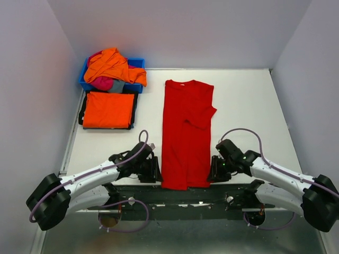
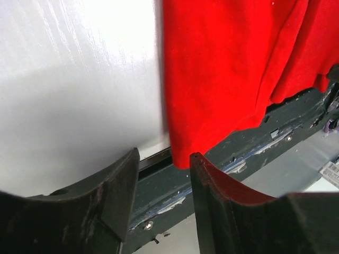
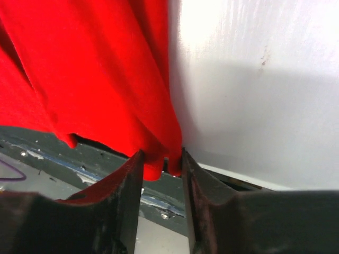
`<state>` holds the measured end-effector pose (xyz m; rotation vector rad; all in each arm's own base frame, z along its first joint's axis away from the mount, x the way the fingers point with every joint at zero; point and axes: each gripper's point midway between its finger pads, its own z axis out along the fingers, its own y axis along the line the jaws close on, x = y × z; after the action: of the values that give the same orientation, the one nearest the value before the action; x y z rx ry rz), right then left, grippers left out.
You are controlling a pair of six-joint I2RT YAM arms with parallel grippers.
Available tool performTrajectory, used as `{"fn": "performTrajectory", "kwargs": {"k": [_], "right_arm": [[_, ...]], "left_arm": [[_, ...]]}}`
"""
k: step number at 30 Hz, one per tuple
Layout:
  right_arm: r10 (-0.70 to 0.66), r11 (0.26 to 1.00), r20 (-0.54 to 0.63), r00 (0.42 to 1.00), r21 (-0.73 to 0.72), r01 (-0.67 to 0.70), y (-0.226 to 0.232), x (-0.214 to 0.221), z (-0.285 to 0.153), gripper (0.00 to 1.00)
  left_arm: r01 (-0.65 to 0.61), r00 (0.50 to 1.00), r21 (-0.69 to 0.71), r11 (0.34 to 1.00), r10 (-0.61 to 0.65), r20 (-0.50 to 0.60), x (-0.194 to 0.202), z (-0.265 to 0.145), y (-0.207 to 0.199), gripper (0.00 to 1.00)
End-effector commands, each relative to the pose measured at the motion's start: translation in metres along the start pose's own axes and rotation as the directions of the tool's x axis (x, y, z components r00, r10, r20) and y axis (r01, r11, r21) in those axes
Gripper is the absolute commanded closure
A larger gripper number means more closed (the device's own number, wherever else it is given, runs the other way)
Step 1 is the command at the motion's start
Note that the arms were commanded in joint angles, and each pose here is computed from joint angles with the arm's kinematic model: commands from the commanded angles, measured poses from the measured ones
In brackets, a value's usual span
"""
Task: Fold and stack the t-shirts
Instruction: Grab the bottom of the folded rectangular tshirt with both arms
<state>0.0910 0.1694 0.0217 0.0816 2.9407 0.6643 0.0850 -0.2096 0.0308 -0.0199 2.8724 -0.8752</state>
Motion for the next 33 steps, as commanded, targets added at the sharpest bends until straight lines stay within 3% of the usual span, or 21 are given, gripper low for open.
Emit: {"fn": "performTrajectory", "kwargs": {"k": [1, 5, 12, 16, 19, 20, 28, 33], "right_arm": [[0.017, 1.0, -0.03, 0.999, 0.005, -0.017, -0.003, 0.007, 0.01, 0.62], [0.013, 1.0, -0.02, 1.0, -0.001, -0.013, -0.001, 0.005, 0.008, 0.79], [0.007, 1.0, -0.006, 1.0, -0.021, -0.007, 0.005, 0.002, 0.003, 0.99], [0.014, 1.0, -0.005, 1.0, -0.026, -0.014, 0.006, 0.002, 0.002, 0.99], [0.011, 0.999, 0.006, 1.0, -0.034, -0.01, 0.008, 0.0, -0.002, 0.99], [0.012, 0.999, 0.017, 1.0, -0.034, -0.011, 0.01, -0.002, -0.004, 0.99], [-0.006, 1.0, 0.187, 0.982, -0.014, 0.009, 0.021, -0.033, -0.042, 0.99], [-0.016, 1.0, 0.28, 0.96, 0.009, 0.014, 0.033, -0.063, -0.066, 0.99]], "left_arm": [[0.016, 0.999, 0.045, 0.999, -0.014, -0.049, 0.009, 0.004, -0.006, 0.46], [0.027, 0.997, 0.072, 0.997, -0.022, -0.069, 0.012, 0.01, -0.009, 0.52], [0.034, 0.997, 0.102, 0.994, -0.026, -0.079, 0.011, 0.014, -0.016, 0.57], [0.046, 0.995, 0.123, 0.991, -0.035, -0.088, 0.013, 0.017, -0.019, 0.68], [0.054, 0.995, 0.148, 0.988, -0.041, -0.089, 0.014, 0.016, -0.022, 0.98], [0.054, 0.996, 0.153, 0.987, -0.041, -0.084, 0.013, 0.015, -0.024, 1.0], [0.03, 0.999, 0.283, 0.959, -0.021, -0.033, -0.01, -0.012, -0.067, 1.0], [0.001, 0.997, 0.358, 0.934, -0.026, 0.066, -0.056, -0.035, -0.094, 1.0]]}}
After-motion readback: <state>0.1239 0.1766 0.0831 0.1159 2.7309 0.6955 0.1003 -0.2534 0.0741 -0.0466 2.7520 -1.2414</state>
